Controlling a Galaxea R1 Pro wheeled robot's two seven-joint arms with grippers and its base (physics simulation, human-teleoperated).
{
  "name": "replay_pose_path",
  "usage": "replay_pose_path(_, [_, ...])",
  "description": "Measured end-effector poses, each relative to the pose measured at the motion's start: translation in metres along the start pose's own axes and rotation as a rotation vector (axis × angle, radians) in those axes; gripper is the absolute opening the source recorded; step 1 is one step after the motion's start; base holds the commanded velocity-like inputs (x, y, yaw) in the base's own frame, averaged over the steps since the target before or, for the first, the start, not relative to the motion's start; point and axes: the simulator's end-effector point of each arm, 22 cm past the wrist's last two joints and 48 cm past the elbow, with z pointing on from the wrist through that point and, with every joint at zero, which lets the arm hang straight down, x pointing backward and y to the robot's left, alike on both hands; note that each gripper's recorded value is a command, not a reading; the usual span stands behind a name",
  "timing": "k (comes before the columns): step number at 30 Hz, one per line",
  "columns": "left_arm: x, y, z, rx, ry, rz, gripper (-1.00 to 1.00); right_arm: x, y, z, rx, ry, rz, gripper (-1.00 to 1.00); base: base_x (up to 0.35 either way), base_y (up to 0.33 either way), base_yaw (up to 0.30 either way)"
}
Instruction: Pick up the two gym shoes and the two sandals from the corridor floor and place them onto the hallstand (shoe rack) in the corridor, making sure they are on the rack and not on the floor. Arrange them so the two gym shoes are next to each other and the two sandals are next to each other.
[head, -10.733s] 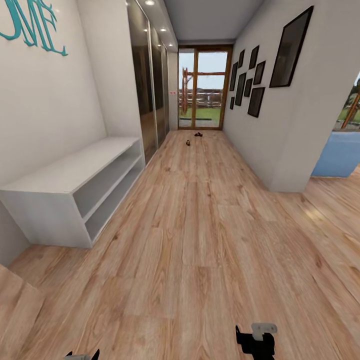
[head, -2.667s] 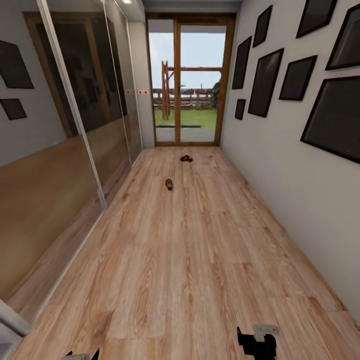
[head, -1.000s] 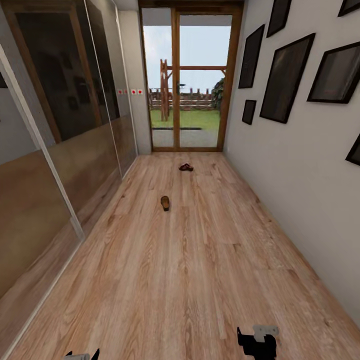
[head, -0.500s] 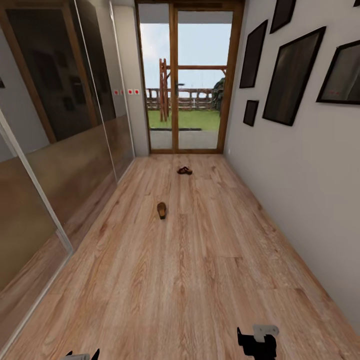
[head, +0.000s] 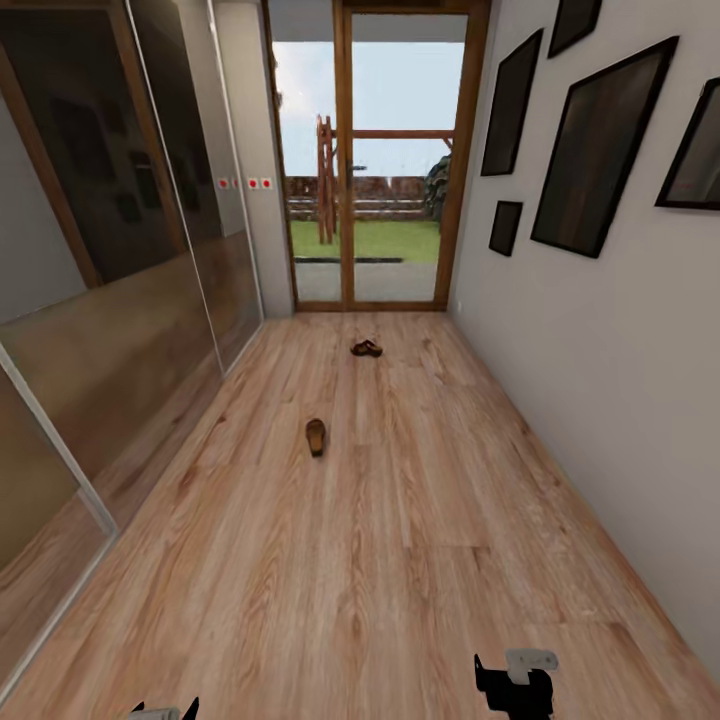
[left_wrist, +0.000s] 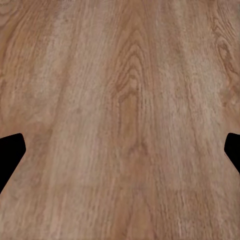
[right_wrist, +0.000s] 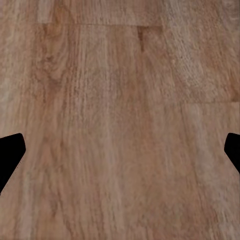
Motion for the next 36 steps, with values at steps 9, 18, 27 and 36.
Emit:
replay_pose_path(9, [0.0, 0.0, 0.0, 0.0, 0.0, 0.0, 1.0, 0.0, 0.0, 0.0, 0.0, 0.0, 0.0, 1.0, 0.338, -0.075, 0.0])
replay_pose_path(18, [0.0, 0.0002, 0.0, -0.001, 0.0, 0.0, 1.0, 0.0, 0.0, 0.0, 0.0, 0.0, 0.0, 1.0, 0.33, -0.091, 0.0])
replay_pose_path(27, [0.0, 0.0001, 0.0, 0.0, 0.0, 0.0, 1.0, 0.0, 0.0004, 0.0, -0.001, 0.0, 0.0, 1.0, 0.315, -0.118, 0.0])
replay_pose_path(36, [0.0, 0.0, 0.0, 0.0, 0.0, 0.0, 1.0, 0.0, 0.0008, -0.0001, 0.0, 0.0, 0.001, 1.0, 0.312, -0.122, 0.0])
